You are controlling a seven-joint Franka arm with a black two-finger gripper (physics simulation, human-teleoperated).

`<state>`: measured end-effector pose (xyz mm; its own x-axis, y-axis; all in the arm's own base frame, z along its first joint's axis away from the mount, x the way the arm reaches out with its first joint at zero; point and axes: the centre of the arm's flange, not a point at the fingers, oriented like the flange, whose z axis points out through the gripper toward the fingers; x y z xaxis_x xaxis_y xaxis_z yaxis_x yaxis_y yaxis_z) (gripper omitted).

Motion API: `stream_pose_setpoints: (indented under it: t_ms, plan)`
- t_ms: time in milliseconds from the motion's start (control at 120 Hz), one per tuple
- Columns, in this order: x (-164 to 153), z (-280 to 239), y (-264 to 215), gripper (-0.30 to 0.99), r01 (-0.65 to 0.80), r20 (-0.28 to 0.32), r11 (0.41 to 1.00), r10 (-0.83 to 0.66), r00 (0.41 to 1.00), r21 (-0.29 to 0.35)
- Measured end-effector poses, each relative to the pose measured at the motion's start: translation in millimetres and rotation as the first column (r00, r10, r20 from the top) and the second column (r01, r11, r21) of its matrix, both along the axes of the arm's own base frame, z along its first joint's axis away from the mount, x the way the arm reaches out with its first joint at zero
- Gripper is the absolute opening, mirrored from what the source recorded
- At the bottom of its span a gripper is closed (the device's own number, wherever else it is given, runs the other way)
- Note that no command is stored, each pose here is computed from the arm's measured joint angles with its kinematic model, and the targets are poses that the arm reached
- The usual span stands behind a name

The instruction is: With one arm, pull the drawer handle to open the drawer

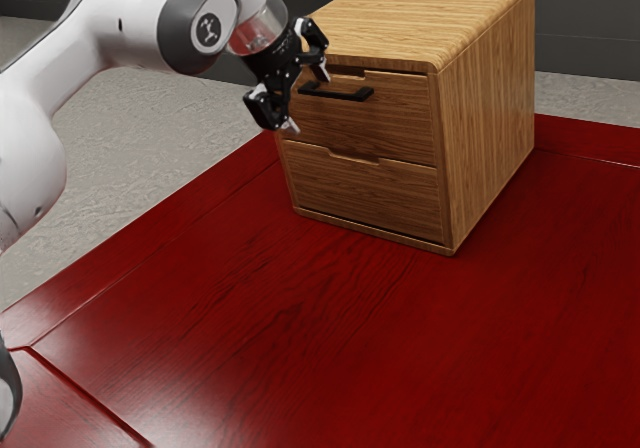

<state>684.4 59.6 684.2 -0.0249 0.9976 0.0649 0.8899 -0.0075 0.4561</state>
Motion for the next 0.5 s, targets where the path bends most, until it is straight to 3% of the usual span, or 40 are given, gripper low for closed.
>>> stream_pose_setpoints:
  t_ms: [333, 500]
  plan:
    - [20.1, -6.9, 11.4, 0.69, 0.014, 0.076, 1.0, -0.015, 0.997, 0.005]
    - [21.0, -9.9, 11.8, 0.69, 0.021, 0.083, 1.0, -0.022, 0.996, 0.009]
